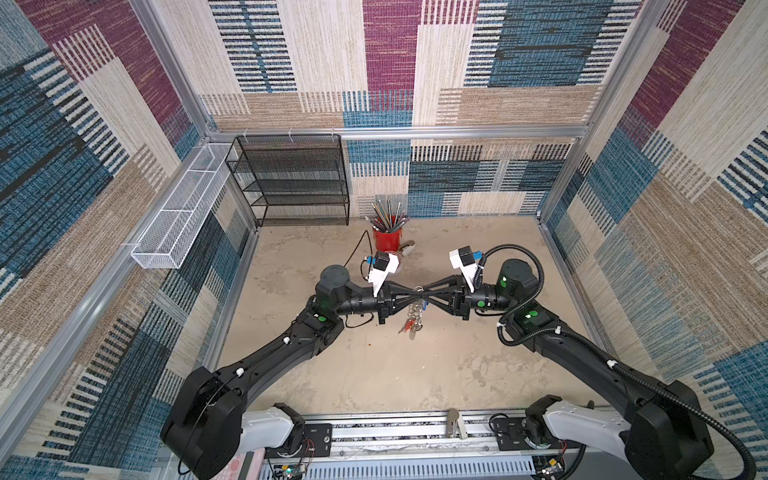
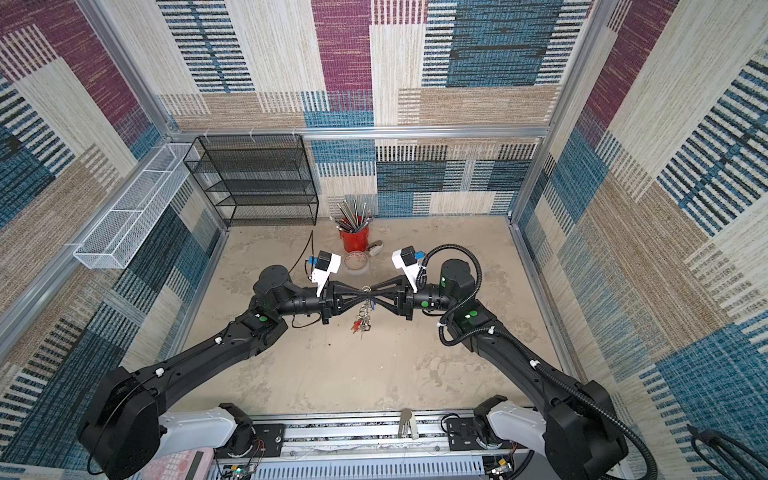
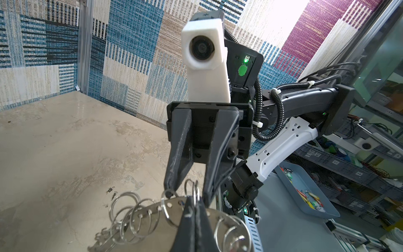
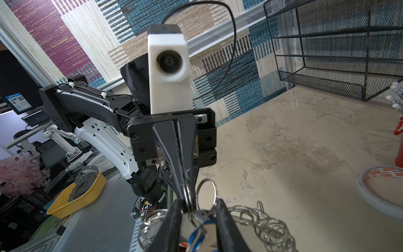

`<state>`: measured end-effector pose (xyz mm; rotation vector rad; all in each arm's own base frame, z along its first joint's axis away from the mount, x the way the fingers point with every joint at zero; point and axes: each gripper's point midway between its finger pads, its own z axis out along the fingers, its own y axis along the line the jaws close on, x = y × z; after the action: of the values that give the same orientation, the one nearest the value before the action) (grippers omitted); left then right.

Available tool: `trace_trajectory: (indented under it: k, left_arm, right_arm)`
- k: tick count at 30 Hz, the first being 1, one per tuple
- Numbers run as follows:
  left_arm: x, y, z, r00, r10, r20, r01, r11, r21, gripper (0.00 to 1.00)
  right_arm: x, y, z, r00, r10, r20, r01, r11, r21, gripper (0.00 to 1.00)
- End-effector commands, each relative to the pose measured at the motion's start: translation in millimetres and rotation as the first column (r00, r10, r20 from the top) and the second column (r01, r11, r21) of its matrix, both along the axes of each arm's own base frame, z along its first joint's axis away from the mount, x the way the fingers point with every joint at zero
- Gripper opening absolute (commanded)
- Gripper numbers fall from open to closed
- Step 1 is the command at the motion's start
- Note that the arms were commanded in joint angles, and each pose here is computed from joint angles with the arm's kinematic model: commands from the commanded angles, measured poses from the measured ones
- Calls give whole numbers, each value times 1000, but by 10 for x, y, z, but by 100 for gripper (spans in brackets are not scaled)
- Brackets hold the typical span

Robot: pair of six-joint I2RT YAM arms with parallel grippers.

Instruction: Put the keys on the keyring

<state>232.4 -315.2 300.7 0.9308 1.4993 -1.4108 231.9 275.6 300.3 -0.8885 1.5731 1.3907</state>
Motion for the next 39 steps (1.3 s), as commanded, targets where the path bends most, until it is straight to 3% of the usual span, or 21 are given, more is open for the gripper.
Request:
trace_trajectory:
  k: [1, 9, 21, 33, 39]
  left_arm:
    - [-40, -3, 128, 999, -20, 51, 22, 999, -40, 0]
    - [-71, -21, 85, 998, -51, 42, 52, 998, -19, 0]
    - [-75, -28, -43, 998, -64, 8, 64, 995, 73, 0]
    - [-185, 23, -102, 994, -106, -14, 107, 975, 195, 16]
    - [-229, 24, -98, 989, -146, -19, 147, 961, 234, 18]
  right_arm:
    - [-46, 27, 22, 1000, 31, 2, -31, 999, 16, 22]
    - [-81, 77, -5, 998, 61, -2, -61, 998, 19, 0]
    - [-86, 52, -5, 999, 32, 10, -32, 999, 12, 0]
    - [-83, 32, -22, 1000, 11, 20, -10, 1000, -5, 0]
    - [-87, 27, -26, 1000, 6, 30, -6, 1000, -13, 0]
